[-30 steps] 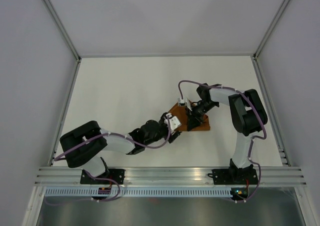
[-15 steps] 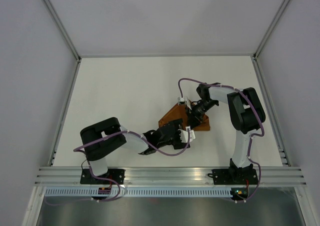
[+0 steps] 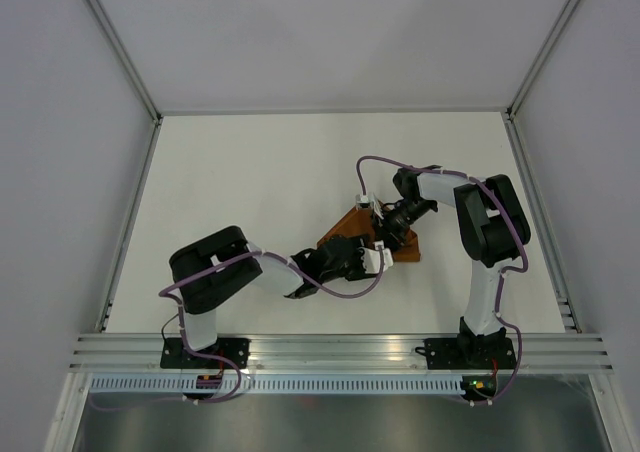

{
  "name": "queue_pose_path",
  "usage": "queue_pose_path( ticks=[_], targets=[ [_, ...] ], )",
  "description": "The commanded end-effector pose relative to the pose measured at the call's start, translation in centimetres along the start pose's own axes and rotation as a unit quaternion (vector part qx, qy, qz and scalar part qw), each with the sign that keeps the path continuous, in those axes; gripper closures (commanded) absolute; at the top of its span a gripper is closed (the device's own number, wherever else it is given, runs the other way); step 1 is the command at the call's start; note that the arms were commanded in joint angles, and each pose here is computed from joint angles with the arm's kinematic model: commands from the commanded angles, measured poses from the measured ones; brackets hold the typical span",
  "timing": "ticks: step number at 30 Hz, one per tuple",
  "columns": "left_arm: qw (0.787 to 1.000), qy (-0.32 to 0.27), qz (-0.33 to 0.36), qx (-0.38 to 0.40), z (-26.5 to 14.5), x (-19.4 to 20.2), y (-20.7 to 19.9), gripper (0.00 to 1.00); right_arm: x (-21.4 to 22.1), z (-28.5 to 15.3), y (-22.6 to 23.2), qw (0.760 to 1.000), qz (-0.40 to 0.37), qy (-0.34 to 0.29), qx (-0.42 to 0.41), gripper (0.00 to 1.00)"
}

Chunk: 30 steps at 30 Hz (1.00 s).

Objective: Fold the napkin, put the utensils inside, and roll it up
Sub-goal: Roll the napkin with the utensil

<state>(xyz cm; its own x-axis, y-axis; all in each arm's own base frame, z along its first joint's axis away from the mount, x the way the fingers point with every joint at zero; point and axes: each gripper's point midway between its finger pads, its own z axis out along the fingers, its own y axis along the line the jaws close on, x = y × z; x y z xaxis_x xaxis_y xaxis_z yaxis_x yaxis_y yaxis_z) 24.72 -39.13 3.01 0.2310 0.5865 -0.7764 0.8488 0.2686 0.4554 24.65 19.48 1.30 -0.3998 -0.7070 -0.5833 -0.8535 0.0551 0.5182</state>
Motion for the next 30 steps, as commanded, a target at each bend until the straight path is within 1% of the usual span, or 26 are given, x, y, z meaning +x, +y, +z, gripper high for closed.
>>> queue_pose_path(
  ticks=[1, 4, 6, 7, 9, 10, 12, 13, 14, 17, 19, 20, 22, 23, 25, 26, 28, 29, 30],
  targets=[
    [0.996, 0.074, 0.009, 0.055, -0.3, 4.8, -2.3, 0.39, 5.4, 1.1, -1.7, 0.995, 0.006, 0.094, 0.016, 0.99],
    [0.994, 0.085, 0.009, 0.064, -0.3, 5.5, -2.7, 0.40, 5.4, 1.1, -1.8, 0.995, 0.007, 0.094, 0.016, 1.00],
    [0.993, 0.082, 0.007, 0.085, 0.0, 5.3, -3.4, 0.47, 5.4, 1.1, -1.8, 0.995, 0.006, 0.094, 0.016, 1.00],
    [0.991, 0.093, 0.006, 0.095, -0.2, 5.8, -3.8, 0.56, 5.3, 1.1, -1.7, 0.995, 0.007, 0.094, 0.016, 0.99],
    [0.990, 0.095, 0.000, 0.108, 0.1, 5.7, -4.2, 0.66, 5.4, 1.0, -1.7, 0.995, 0.008, 0.095, 0.015, 0.99],
    [0.988, 0.100, -0.005, 0.115, 0.1, 6.0, -4.5, 0.78, 5.4, 1.1, -1.7, 0.995, 0.008, 0.095, 0.014, 0.99],
    [0.985, 0.111, -0.016, 0.134, 0.1, 6.1, -5.0, 0.83, 5.4, 1.0, -1.7, 0.995, 0.007, 0.094, 0.016, 0.99],
    [0.984, 0.110, -0.022, 0.140, 0.1, 6.2, -5.3, 0.95, 5.4, 1.0, -1.7, 0.995, 0.007, 0.095, 0.015, 0.99],
    [0.982, 0.112, -0.034, 0.148, 0.1, 6.0, -5.5, 0.98, 5.4, 1.1, -1.7, 0.995, 0.007, 0.094, 0.015, 1.00],
    [0.976, 0.108, -0.063, 0.179, -0.1, 5.7, -6.2, 0.98, 5.1, 0.8, -1.8, 0.996, 0.005, 0.092, 0.020, 0.98],
    [0.970, 0.115, -0.095, 0.190, -0.4, 6.0, -6.4, 0.98, 4.8, 0.6, -1.7, 0.996, 0.003, 0.090, 0.024, 0.90],
    [0.965, 0.112, -0.119, 0.203, -0.6, 5.9, -6.6, 0.98, 4.1, 0.2, -1.7, 0.996, -0.004, 0.081, 0.031, 0.80],
    [0.959, 0.116, -0.142, 0.215, -0.9, 6.1, -6.8, 0.98, 3.5, -0.3, -1.5, 0.997, -0.004, 0.070, 0.039, 0.71],
    [0.954, 0.113, -0.155, 0.230, -0.9, 5.8, -7.1, 0.98, 2.5, -0.9, -1.4, 0.997, -0.015, 0.058, 0.049, 0.66],
    [0.945, 0.126, -0.183, 0.241, -1.2, 6.4, -7.3, 0.98, 1.7, -1.6, -1.3, 0.997, -0.013, 0.041, 0.065, 0.61],
    [0.941, 0.127, -0.196, 0.244, -1.1, 6.2, -7.2, 0.98, 0.5, -2.5, -1.6, 0.995, -0.031, 0.026, 0.089, 0.58],
    [0.930, 0.145, -0.216, 0.260, -1.1, 6.7, -7.5, 0.98, 0.0, -3.3, -1.8, 0.993, -0.017, 0.010, 0.118, 0.54],
    [0.925, 0.147, -0.225, 0.270, -1.1, 6.6, -7.7, 0.98, -1.5, -4.4, -2.4, 0.987, -0.046, -0.010, 0.155, 0.52],
    [0.919, 0.154, -0.235, 0.276, -1.1, 7.0, -8.0, 0.98, -1.0, -4.7, -2.5, 0.984, -0.041, -0.009, 0.172, 0.50]
  ],
)
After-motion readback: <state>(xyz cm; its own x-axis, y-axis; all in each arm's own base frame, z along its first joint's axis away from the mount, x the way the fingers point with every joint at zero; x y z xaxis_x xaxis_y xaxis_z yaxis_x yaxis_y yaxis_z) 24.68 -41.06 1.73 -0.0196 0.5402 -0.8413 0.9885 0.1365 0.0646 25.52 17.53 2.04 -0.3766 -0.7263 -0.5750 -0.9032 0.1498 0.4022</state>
